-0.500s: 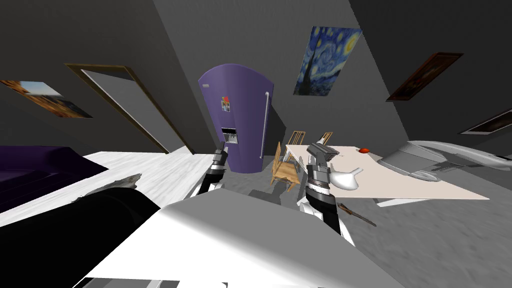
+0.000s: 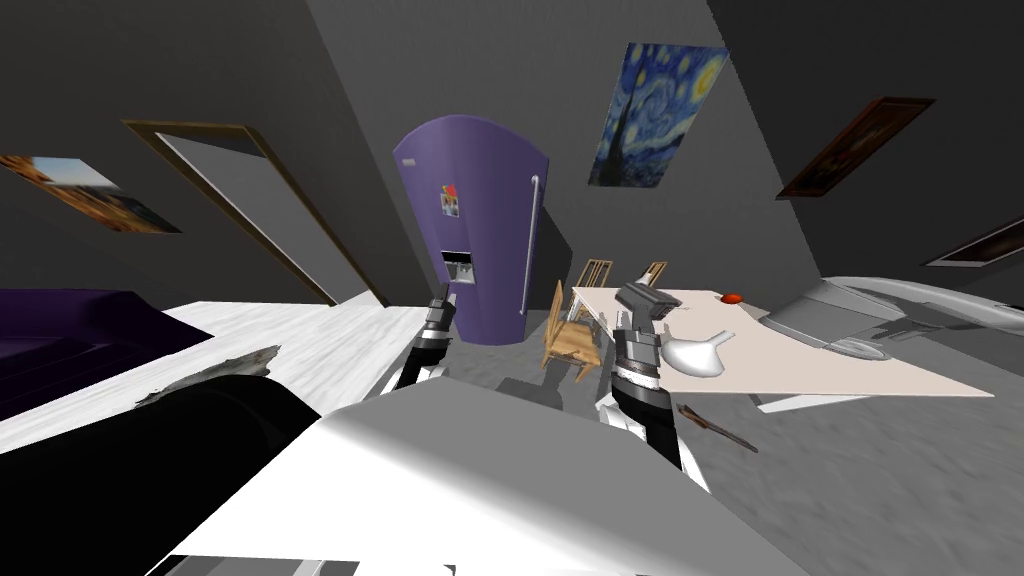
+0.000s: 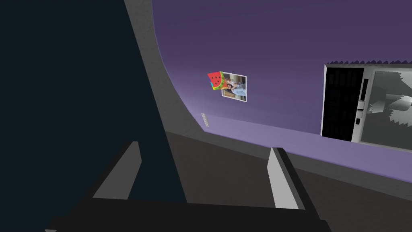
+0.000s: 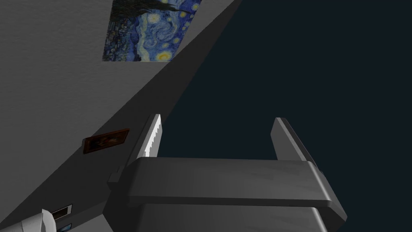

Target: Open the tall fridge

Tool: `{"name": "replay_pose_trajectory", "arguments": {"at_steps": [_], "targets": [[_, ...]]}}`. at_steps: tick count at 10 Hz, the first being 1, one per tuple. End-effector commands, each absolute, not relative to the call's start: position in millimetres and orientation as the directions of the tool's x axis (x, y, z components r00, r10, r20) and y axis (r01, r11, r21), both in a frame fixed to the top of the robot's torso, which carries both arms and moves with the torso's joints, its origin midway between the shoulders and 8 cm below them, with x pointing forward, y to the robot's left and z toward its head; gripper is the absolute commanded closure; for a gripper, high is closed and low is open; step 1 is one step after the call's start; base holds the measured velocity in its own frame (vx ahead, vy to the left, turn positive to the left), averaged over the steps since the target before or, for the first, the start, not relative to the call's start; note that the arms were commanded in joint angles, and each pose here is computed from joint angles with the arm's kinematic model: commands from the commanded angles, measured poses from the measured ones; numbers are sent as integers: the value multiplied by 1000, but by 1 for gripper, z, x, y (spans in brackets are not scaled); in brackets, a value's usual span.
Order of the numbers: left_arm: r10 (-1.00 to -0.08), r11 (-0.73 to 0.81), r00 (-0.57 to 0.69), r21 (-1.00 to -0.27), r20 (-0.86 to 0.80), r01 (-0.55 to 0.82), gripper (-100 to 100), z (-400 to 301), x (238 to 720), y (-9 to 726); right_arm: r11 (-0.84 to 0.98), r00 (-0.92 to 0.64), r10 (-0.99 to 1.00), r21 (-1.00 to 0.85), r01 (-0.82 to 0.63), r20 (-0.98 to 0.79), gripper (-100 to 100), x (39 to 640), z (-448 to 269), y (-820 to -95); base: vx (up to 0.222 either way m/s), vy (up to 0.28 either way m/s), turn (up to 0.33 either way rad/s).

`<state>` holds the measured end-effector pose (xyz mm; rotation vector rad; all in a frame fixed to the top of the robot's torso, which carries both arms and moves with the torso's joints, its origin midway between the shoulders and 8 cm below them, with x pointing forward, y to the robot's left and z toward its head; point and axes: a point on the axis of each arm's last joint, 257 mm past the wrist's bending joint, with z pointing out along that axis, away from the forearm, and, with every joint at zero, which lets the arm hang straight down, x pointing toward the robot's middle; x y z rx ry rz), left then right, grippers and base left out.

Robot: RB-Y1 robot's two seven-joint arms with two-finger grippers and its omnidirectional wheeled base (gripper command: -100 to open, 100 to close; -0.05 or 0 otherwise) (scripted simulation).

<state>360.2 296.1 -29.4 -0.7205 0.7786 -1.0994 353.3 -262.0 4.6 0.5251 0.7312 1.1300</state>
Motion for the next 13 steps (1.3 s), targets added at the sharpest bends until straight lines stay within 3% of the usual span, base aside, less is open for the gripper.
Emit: {"name": "replay_pose_trajectory", "arguments": {"at_steps": [1,4,5,13], "targets": [[-949,292,256,-822,-184,489,0,-29,360,296,350,241,937,707,-615,-254,0,353,5,-262,0,0,0],[-949,292,256,-822,-184,489,0,-29,360,296,350,241,937,707,-615,-254,0,353,5,-262,0,0,0],[-946,309,242,-819,-214,484,-100,-32,364,294,350,241,937,707,-615,-254,0,353,5,-262,11,-11,-7],[-903,429,211,-804,-373,413,-100,-61,410,301,350,241,937,707,-615,-253,0,353,4,-262,35,-50,-17]]}}
